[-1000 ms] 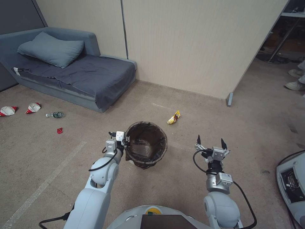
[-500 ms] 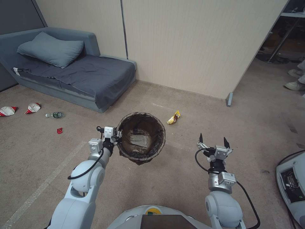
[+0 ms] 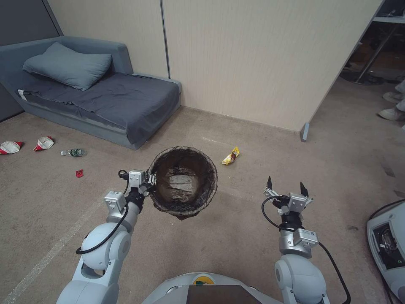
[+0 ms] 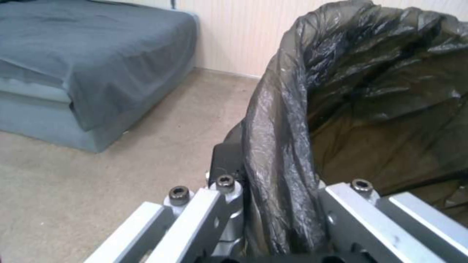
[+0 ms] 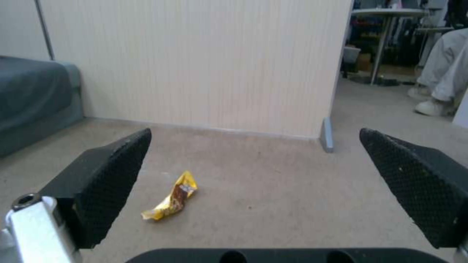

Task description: Pick up the trash bin, then pick up the garbage from the floor and place it into the trash bin.

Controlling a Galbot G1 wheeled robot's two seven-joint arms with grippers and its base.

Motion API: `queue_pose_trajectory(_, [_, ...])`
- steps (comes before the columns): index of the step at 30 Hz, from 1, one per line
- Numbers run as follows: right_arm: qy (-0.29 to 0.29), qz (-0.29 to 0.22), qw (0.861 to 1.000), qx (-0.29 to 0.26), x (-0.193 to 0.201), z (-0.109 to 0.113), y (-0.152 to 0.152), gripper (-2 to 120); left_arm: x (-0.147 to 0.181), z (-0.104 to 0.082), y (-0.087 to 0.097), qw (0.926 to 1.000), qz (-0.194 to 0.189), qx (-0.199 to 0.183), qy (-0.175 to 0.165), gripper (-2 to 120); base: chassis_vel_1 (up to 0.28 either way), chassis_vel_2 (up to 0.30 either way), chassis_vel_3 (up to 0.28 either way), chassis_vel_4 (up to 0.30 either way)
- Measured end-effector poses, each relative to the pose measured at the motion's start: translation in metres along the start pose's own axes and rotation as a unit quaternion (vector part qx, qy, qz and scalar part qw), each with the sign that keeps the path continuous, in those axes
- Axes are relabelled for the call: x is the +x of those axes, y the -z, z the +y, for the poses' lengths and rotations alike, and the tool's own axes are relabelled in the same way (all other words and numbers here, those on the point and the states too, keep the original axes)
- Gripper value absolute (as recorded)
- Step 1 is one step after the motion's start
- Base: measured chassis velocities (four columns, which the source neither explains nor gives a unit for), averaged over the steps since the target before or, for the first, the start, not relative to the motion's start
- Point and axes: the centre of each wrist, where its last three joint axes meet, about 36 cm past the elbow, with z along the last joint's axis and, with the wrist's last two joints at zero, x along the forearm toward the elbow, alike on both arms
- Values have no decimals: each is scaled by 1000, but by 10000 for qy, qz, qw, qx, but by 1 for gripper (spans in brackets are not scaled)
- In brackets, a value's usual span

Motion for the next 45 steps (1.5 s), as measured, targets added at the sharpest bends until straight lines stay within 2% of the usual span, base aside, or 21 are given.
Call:
queue_pose_trajectory(11, [8,11,10000,54,-1,0,-1,100,6,5,-8,9999,-16,-12,166,7,-23,24,20,-26])
queue_pose_trajectory(45, [38,38,10000,42,-1,2,-5,100,6,2,-5,9999,-65,4,132,7,-98,103,99,-98])
